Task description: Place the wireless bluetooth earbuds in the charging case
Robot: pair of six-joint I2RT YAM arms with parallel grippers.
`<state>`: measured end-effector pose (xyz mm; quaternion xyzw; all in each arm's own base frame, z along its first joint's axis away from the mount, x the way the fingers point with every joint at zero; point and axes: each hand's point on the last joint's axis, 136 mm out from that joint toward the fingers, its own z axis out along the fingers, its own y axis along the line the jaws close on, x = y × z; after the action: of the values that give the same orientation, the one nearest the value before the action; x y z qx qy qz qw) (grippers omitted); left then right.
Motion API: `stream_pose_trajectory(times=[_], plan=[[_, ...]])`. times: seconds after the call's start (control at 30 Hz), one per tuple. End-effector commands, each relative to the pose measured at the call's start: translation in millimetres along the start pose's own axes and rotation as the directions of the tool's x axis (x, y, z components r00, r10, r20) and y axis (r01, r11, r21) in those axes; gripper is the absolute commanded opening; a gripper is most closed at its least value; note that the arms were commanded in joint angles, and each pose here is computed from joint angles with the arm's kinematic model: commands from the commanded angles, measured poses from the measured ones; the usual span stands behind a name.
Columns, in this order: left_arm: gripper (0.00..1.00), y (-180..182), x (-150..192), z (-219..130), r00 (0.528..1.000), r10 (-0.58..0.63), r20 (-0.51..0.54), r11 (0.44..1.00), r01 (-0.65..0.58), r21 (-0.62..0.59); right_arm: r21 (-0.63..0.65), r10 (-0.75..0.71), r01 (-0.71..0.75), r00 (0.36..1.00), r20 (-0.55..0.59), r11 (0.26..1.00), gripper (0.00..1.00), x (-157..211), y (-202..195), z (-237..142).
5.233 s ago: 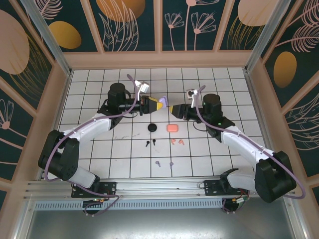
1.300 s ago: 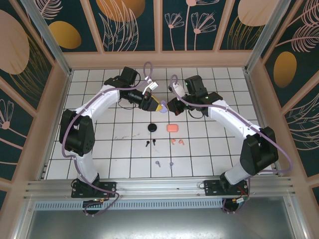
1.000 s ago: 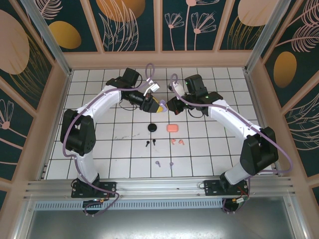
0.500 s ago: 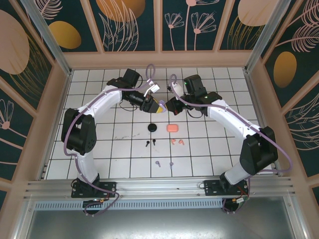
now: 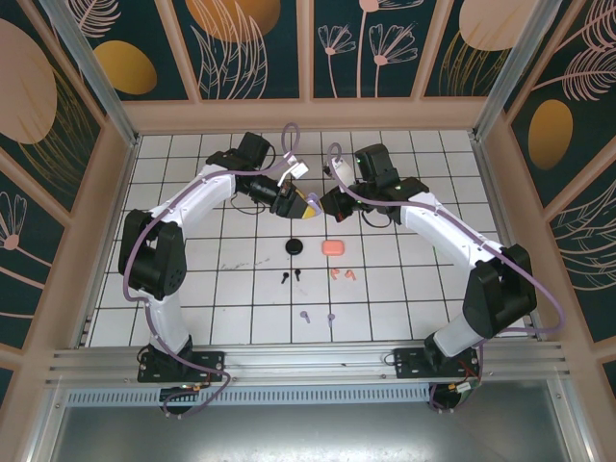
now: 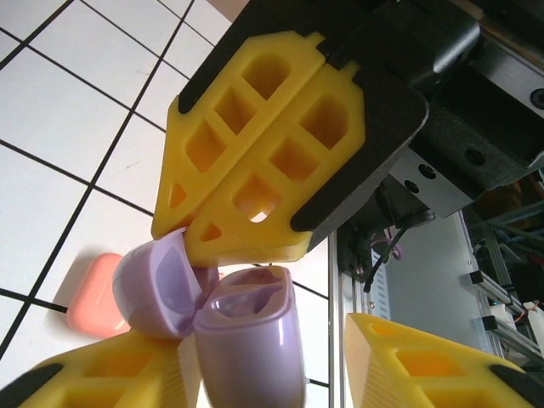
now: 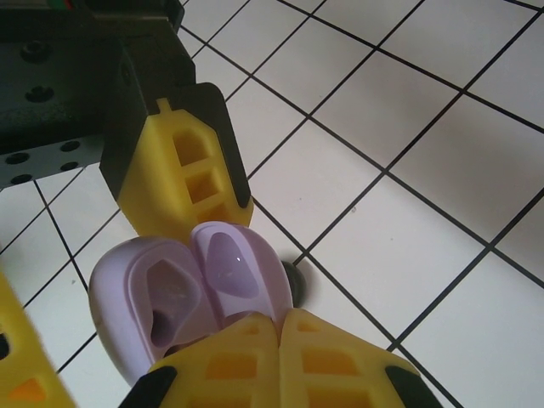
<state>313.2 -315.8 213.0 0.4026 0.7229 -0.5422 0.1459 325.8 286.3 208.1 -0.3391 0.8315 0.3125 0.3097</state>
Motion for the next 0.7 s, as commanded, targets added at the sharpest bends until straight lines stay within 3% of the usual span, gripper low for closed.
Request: stream_pose_trajectory(times=[0.0,0.33,0.37,0.47,0.5,0.67], plan=[[0.4,-8.0,-14.1,0.2,0.998,0.051,0.031,0.998,-0.052,0.042,-0.041,-0.019,0.02,1.0,0.014,0.999,0.0,-9.2,10.1,0.7],[0.08,-8.8,-16.5,1.2,0.997,0.057,0.056,0.996,-0.061,0.062,-0.011,-0.023,0.023,0.999,0.034,1.0,0.0,-18.8,11.9,-0.3],[0.06,-8.4,-16.6,1.2,0.996,0.058,0.062,0.996,-0.062,0.059,0.003,-0.017,0.017,0.999,0.047,1.0,0.06,-22.8,9.5,-2.7],[0.0,-6.8,-18.4,0.2,0.993,0.075,0.088,0.997,-0.078,0.029,0.021,0.007,-0.009,0.996,0.089,1.0,0.38,-34.5,9.9,-12.9],[0.0,-6.7,-20.0,-1.5,0.99,0.088,0.108,0.996,-0.089,0.011,0.018,0.017,-0.019,0.995,0.102,1.0,0.44,-37.5,12.6,-17.9],[0.0,-3.6,-28.8,-19.0,0.964,0.124,0.236,0.991,-0.109,-0.074,0.043,0.076,-0.085,0.982,0.176,0.995,0.55,-42.0,9.6,-55.0]])
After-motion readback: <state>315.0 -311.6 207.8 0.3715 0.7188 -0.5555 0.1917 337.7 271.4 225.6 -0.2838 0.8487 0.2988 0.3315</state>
